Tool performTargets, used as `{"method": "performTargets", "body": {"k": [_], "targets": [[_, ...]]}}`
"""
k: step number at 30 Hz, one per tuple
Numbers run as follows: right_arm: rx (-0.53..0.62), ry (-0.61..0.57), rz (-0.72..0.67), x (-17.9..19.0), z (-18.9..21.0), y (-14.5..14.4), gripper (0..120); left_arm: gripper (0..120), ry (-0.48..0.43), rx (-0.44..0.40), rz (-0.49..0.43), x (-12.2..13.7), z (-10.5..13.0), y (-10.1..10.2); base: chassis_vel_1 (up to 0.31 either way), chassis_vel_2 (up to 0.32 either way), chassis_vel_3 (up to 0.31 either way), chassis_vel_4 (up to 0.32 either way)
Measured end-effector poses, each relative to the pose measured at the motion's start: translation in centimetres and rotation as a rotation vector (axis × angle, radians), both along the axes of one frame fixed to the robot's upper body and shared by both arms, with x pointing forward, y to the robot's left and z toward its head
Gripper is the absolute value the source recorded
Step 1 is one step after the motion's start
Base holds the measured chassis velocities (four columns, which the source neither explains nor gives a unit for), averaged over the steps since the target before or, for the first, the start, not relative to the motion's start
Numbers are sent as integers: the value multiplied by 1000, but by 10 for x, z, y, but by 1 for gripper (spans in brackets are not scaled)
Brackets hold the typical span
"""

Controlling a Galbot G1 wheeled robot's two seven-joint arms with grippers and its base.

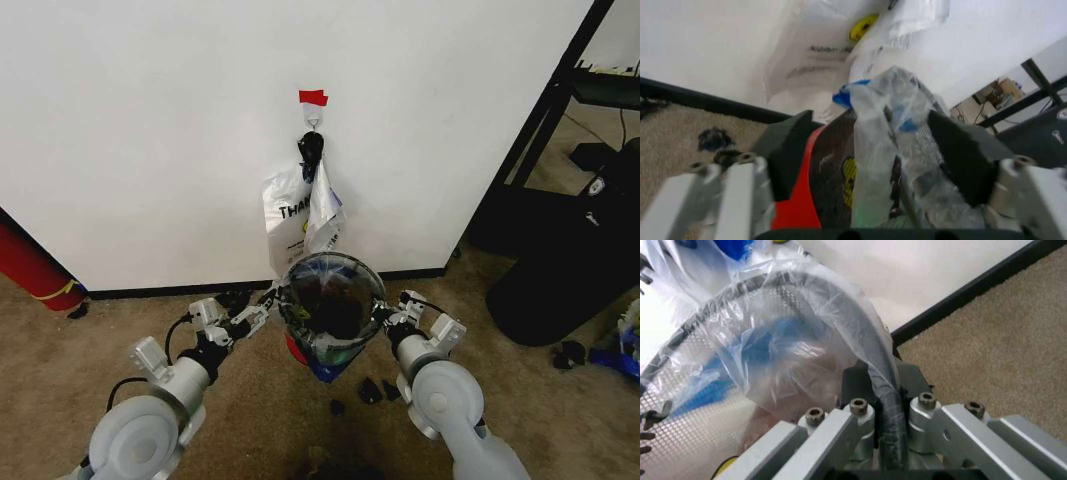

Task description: Pick up the garbage bag from the wall and place it over the trash bin.

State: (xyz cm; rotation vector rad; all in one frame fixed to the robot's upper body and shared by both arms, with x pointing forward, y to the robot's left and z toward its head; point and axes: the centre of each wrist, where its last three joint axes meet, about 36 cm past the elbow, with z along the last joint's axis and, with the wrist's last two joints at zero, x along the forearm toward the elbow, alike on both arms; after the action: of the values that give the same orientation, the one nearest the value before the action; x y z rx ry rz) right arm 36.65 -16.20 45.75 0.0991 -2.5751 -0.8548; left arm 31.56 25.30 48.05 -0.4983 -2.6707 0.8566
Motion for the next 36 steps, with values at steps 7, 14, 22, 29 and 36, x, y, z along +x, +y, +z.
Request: {"method": "performTargets", "body": {"k": [7, 14, 22, 29, 36], "targets": [[4, -3, -1, 0, 2, -1, 1, 39, 12, 19, -1, 1, -7, -5, 0, 0, 0, 0], [7, -8, 0, 0, 3, 0, 1, 14, 43, 11, 51, 6, -10, -3, 0, 0, 0, 0], [20, -10, 4, 0, 5, 2, 1, 0, 50, 16, 48, 9, -15, -7, 0, 0, 0, 0], [36, -16, 16, -3, 10, 2, 1, 0, 67, 54, 35, 15, -33, -17, 0, 0, 0, 0], [38, -17, 16, -3, 10, 1, 1, 0, 63, 63, 18, 15, -34, -25, 0, 0, 0, 0]]}}
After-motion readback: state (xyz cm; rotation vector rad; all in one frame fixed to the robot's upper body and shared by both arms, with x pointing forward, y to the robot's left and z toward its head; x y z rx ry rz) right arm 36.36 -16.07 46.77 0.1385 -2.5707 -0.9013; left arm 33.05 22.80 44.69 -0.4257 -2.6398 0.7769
